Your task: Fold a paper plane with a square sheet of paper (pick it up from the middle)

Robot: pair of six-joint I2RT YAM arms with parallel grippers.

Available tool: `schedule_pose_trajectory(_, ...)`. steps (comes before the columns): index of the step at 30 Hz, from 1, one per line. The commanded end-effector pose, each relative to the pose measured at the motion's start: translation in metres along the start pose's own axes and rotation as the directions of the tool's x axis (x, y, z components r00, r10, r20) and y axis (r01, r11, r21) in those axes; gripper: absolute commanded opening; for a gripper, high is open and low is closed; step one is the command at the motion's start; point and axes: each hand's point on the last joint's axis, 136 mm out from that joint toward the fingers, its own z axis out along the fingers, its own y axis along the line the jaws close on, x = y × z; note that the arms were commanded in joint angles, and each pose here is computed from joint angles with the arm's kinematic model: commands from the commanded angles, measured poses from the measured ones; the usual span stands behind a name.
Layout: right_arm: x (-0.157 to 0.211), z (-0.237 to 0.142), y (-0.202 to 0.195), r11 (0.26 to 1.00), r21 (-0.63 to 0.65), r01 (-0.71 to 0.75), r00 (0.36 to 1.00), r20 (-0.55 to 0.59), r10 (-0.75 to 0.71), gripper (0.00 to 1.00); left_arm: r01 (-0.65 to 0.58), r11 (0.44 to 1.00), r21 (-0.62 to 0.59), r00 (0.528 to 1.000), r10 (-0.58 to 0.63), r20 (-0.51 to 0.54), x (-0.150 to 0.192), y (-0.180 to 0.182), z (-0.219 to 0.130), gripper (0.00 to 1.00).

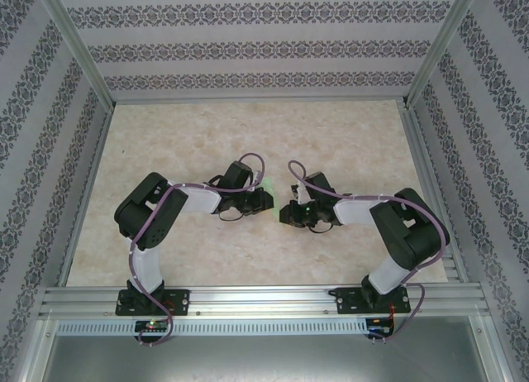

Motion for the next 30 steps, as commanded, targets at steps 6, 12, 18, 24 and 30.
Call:
schedule_pose_trajectory(6,0.02,-0.001,-0.021,0.995,0.096,-0.01,0.998,-0.054,0.015,0.09,0.048,0.991,-0.127,0.998,-0.051,-0.022,0.011,0.036,0.009,0.19)
schedule_pose_trajectory(12,0.009,-0.008,-0.007,0.997,0.079,0.015,1.0,-0.01,-0.014,0.15,0.052,0.99,-0.132,0.998,-0.056,-0.028,0.012,0.037,0.01,0.19)
schedule_pose_trajectory(18,-0.009,-0.031,0.025,0.996,0.029,0.087,0.993,0.081,-0.089,0.16,0.052,0.989,-0.137,0.998,-0.057,-0.032,0.012,0.037,0.01,0.19)
schedule_pose_trajectory(24,-0.008,-0.016,0.034,0.994,0.019,0.11,0.994,0.028,-0.11,0.06,0.055,0.989,-0.14,0.998,-0.06,-0.032,0.011,0.038,0.01,0.18)
schedule_pose_trajectory(30,-0.015,0.001,0.03,0.995,0.023,0.094,0.996,0.003,-0.094,0.02,0.055,0.989,-0.141,0.998,-0.061,-0.035,0.011,0.037,0.011,0.17)
